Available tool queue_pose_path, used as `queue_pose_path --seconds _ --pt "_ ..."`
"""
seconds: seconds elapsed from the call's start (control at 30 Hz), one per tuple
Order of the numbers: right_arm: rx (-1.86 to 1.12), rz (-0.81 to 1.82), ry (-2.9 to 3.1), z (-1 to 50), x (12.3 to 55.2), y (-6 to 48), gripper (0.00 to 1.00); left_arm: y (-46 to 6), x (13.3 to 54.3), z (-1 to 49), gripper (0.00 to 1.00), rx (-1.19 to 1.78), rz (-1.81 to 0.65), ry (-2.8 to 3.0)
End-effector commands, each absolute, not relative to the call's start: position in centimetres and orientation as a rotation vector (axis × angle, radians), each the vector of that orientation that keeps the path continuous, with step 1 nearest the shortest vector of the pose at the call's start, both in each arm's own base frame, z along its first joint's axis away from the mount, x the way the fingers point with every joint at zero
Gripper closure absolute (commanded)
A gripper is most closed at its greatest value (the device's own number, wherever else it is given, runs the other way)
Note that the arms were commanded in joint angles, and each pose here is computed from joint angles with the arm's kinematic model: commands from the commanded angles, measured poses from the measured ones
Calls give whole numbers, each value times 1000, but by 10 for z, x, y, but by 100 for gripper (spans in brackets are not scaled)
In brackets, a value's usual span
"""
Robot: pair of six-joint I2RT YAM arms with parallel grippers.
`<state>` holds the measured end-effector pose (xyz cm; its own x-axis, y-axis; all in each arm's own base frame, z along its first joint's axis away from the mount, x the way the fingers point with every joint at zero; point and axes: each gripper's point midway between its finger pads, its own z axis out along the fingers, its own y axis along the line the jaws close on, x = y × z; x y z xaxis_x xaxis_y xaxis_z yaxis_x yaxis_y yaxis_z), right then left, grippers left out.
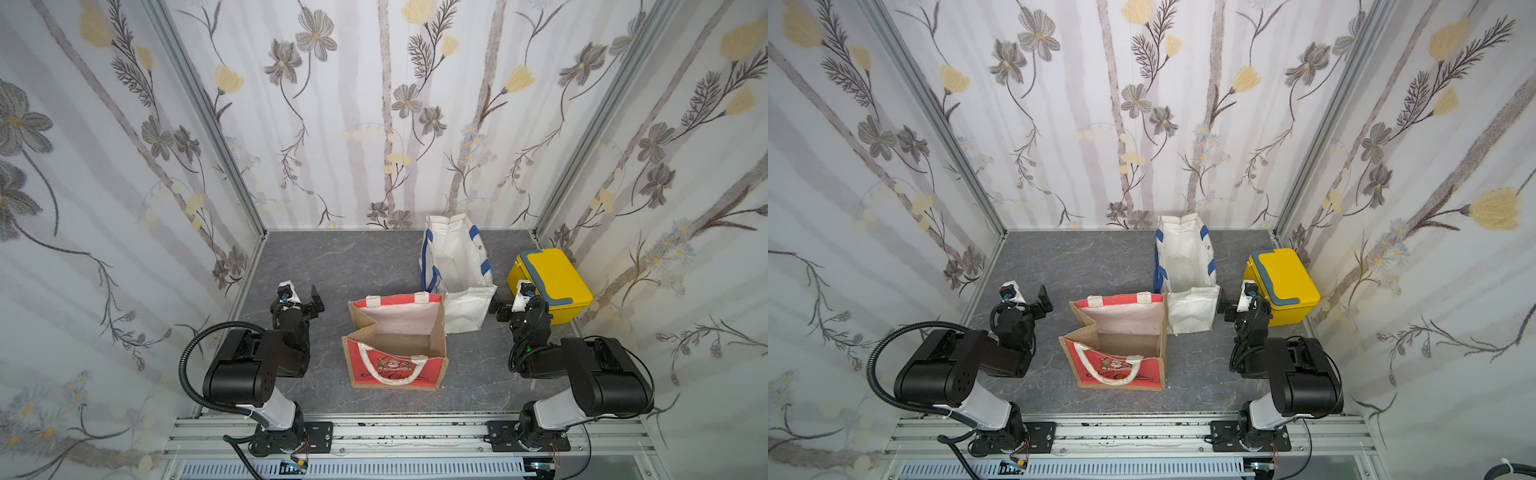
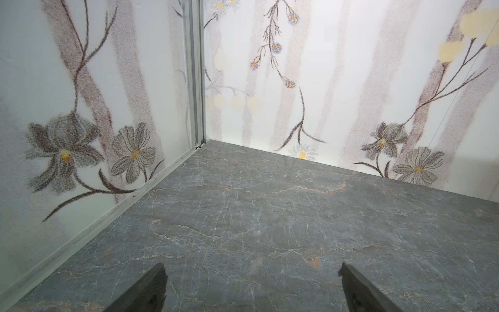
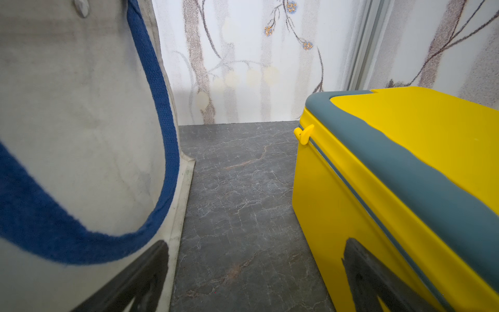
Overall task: Put away the canvas bag
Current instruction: Press the canvas bag at the center of the board.
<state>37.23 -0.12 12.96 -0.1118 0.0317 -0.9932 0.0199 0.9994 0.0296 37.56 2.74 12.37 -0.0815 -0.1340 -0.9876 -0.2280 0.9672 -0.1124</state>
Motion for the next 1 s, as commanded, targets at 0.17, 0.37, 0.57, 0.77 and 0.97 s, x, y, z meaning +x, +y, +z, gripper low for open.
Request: queue_pose_path --seconds 0.17,0.37,0.57,0.77,0.97 --pt "60 4 1651 136 370 -5 0 29 372 136 0 -294 68 1604" --pt "71 5 1620 150 364 -7 0 41 363 164 0 -365 105 1580" --pt "226 2 1611 177 354 -24 0 45 356 191 0 -532 -21 1533" --pt "252 178 1668 200 358 -7 0 25 346 219 0 -677 -363 1477" --pt "116 356 1701 242 353 28 0 -10 338 241 0 -585 -583 1525"
